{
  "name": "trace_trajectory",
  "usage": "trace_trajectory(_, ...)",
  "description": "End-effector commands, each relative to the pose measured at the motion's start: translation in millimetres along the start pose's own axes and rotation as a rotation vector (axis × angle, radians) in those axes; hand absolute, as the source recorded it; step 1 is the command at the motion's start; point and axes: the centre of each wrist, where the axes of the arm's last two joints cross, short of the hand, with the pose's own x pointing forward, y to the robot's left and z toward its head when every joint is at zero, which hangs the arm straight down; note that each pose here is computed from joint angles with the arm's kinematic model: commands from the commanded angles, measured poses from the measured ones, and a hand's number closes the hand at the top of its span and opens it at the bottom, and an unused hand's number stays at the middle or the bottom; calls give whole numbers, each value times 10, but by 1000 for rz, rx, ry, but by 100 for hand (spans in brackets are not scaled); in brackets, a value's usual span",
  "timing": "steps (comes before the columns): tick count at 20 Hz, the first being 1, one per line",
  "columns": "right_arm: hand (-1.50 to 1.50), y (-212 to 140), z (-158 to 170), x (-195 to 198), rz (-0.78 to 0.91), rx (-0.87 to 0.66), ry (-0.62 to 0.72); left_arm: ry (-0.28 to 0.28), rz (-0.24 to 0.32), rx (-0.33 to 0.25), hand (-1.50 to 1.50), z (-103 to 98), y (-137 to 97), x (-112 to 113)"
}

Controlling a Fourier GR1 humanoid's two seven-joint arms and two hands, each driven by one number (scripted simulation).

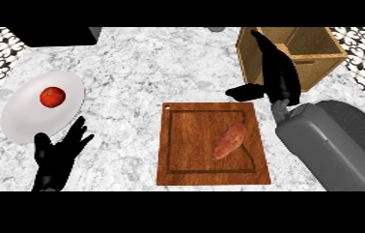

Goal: Pick the sweet potato from the cutting board and place it in the basket

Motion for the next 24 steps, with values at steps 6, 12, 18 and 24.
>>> trace_trajectory(6,-150,-677,176,656,306,286,141,149,11,33,0,133,137,-354)
trace_trajectory(12,-150,-1171,260,806,373,413,222,145,-9,11,0,159,79,-323)
trace_trajectory(18,-150,-1402,556,843,370,452,226,147,23,3,0,194,102,-334)
trace_trajectory(24,-150,-1355,706,752,296,458,256,107,-20,-8,0,88,-1,-233)
